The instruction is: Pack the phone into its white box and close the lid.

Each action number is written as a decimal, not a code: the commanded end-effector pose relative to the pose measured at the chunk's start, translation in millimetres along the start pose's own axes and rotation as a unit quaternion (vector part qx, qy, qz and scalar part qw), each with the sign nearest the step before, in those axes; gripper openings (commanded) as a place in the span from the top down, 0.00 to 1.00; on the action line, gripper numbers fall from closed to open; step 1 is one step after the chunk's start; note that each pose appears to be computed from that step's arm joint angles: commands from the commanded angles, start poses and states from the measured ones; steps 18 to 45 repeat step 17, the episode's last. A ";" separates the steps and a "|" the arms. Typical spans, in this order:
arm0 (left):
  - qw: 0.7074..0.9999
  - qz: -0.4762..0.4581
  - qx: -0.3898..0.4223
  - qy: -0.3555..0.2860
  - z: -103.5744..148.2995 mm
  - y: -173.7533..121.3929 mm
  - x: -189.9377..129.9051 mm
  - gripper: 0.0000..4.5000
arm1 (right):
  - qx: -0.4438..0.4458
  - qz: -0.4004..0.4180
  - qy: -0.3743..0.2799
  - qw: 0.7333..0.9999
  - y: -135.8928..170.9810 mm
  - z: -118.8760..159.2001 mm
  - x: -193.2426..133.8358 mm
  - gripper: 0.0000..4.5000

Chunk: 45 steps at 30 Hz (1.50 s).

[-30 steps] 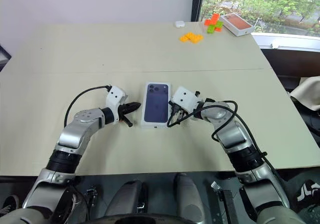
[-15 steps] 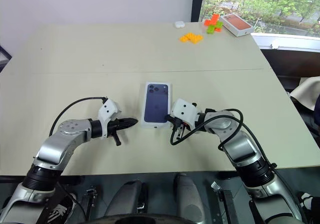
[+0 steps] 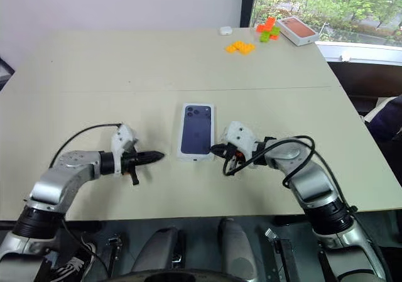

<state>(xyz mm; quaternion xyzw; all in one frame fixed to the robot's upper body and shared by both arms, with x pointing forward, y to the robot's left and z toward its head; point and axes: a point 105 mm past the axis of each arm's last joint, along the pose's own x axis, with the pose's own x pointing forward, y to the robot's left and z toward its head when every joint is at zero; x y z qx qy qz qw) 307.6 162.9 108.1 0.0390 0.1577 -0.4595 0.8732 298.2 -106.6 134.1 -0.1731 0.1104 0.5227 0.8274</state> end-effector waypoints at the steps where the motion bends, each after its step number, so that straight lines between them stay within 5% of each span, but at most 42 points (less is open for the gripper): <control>1: 0.997 0.045 0.043 -0.053 30.6 22.1 -21.8 0.80 | -0.033 -0.018 -0.045 0.998 -12.1 25.4 -19.3 0.58; 6: 0.996 0.044 0.052 -0.055 34.3 32.0 -41.1 0.24 | -0.021 -0.044 -0.068 0.996 -27.9 31.8 -37.5 0.01; 8: 0.995 0.048 0.059 -0.060 41.2 37.2 -55.2 0.01 | -0.017 -0.051 -0.067 0.996 -33.9 31.4 -49.7 0.00; 17: 0.994 0.086 0.049 -0.053 39.4 55.9 -77.5 0.01 | -0.002 -0.065 -0.055 0.996 -46.5 24.1 -66.2 0.00; 45: 0.994 0.086 0.049 -0.053 39.4 55.9 -77.5 0.01 | -0.002 -0.065 -0.055 0.996 -46.5 24.1 -66.2 0.00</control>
